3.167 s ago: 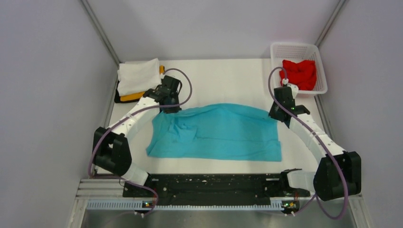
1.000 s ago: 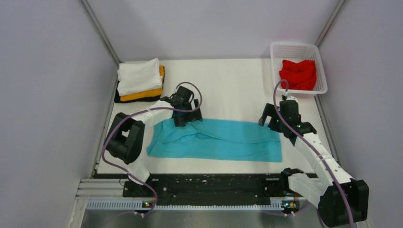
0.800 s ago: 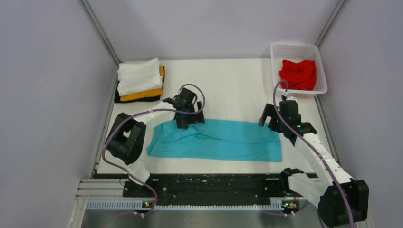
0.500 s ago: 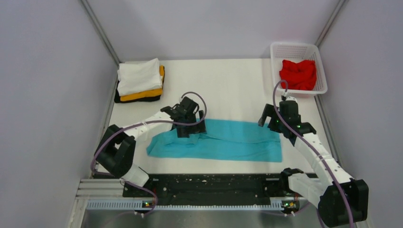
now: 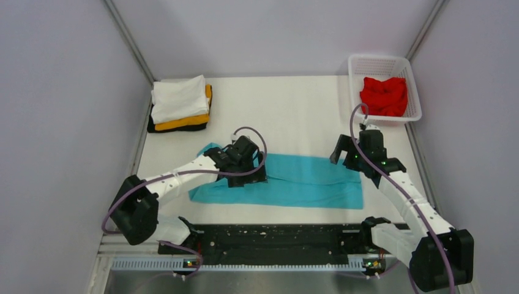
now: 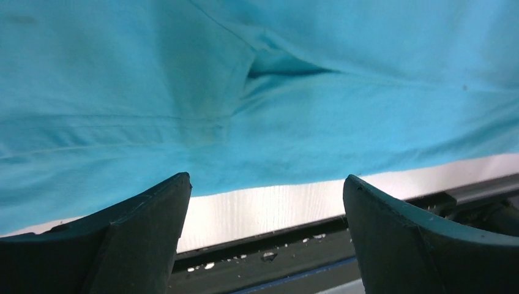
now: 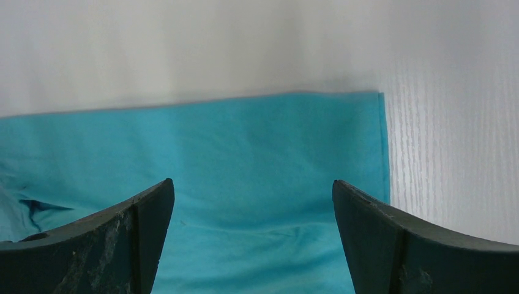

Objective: Fold and stack the t-shirts
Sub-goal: Fold the other side of the tshirt into a rectangle, then rotate the tshirt 90 degrees

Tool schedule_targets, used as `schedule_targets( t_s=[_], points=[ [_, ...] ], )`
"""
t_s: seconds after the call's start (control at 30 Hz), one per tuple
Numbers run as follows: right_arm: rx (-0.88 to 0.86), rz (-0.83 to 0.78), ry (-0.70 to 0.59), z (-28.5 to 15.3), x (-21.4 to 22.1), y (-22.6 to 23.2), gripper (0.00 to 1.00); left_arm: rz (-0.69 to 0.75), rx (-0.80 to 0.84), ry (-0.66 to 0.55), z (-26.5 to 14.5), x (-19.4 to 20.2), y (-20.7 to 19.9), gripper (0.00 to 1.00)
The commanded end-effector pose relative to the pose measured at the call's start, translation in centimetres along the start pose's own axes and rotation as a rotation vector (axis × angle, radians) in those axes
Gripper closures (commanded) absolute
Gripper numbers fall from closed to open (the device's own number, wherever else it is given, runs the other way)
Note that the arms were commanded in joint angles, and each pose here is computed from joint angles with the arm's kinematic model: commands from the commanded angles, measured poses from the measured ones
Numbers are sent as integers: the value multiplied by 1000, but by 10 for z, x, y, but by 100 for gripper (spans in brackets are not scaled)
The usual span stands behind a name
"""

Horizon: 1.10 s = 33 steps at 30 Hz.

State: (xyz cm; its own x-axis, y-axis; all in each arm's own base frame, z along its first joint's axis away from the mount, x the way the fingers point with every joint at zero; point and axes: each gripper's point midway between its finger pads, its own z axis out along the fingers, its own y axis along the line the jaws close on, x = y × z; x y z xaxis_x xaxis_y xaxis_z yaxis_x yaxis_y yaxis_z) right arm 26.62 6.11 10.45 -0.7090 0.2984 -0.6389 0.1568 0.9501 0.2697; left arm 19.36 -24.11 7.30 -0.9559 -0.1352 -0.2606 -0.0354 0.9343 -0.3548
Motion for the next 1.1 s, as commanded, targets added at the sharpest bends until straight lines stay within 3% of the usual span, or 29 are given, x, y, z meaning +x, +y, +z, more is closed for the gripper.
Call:
schedule_targets(
  t_s=[0.0,0.1,0.23,0.37,0.6,0.73,0.9,1.07],
  points=[
    [-126,-14,-13,6,-4,22,1,-60,-101,-294,-28,-69,14,1],
    [-240,-40,14,12,-2,52,1,-159,-75,-349,-23,-111,23,1],
    [-212,-123,69,29,11,66,1,-232,-18,-330,11,-141,20,1],
    [-172,-129,138,44,27,59,1,-297,-172,-252,40,-139,41,1],
    [-143,-123,269,54,69,46,1,-422,-245,-158,73,-114,73,1],
    [-165,-132,307,49,81,52,1,-398,-196,-155,93,-146,50,1],
    [-187,-132,372,38,102,49,1,-297,-97,-240,116,-232,1,1],
    [-318,-187,477,15,132,70,1,-228,136,-282,151,-301,-68,1]
  ],
)
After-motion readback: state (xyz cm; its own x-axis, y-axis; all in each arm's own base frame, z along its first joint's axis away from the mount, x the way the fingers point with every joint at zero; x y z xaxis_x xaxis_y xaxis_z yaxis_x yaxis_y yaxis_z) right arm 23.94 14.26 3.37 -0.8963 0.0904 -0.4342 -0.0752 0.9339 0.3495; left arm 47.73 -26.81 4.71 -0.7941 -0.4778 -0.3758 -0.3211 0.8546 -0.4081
